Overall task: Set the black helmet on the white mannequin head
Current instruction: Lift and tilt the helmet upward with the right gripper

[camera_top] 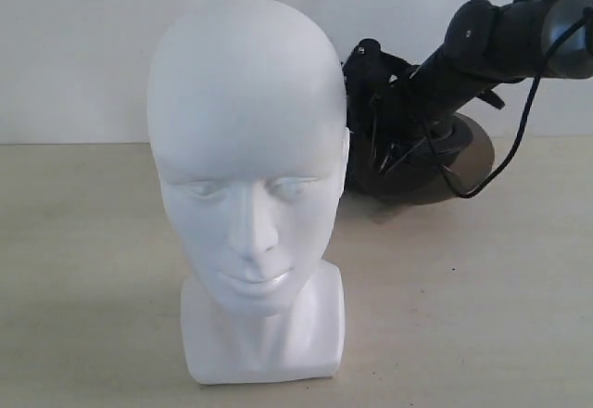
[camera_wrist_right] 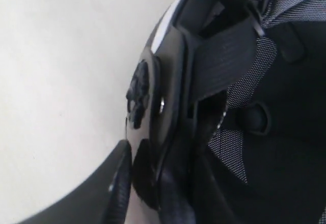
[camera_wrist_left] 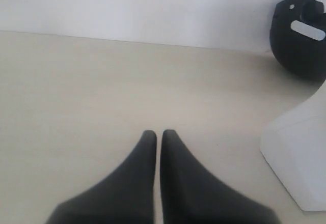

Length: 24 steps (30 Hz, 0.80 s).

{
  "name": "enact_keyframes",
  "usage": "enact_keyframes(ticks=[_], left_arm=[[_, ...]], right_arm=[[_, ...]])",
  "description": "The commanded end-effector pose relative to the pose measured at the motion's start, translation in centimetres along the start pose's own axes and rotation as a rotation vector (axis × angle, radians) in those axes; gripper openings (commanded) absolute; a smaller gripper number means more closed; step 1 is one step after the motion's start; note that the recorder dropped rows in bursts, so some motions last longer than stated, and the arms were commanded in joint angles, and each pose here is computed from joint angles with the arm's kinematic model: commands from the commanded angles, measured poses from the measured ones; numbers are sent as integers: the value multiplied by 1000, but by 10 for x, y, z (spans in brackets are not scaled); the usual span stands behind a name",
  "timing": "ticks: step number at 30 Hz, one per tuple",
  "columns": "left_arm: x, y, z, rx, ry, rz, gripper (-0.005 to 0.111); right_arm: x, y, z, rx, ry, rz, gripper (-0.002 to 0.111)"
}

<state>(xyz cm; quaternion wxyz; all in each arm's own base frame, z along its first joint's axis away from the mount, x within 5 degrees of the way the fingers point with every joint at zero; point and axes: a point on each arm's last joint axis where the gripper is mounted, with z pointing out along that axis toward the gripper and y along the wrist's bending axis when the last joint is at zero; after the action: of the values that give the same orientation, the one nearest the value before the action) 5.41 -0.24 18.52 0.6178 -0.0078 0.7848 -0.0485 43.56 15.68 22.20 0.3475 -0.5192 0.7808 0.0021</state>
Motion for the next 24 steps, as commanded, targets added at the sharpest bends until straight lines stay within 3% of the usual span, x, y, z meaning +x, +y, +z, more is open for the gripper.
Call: enact_keyframes(ticks=[1,4,9,12,24], left_arm=[[1,0,0,-3,-2,5,4],[1,0,0,-3,-2,5,4],[1,0,0,-3,-2,5,4],[1,0,0,-3,-2,5,4],[1,0,0,-3,-2,5,4]], right_arm=[[-3,-9,-35,31,73,68,0],[-12,-10,-64,47,51,148,0],[-8,5,-88,-82,164,310,0],[1,15,-93,-159,275,330,0],[23,51,-130,-185,317,426,0]])
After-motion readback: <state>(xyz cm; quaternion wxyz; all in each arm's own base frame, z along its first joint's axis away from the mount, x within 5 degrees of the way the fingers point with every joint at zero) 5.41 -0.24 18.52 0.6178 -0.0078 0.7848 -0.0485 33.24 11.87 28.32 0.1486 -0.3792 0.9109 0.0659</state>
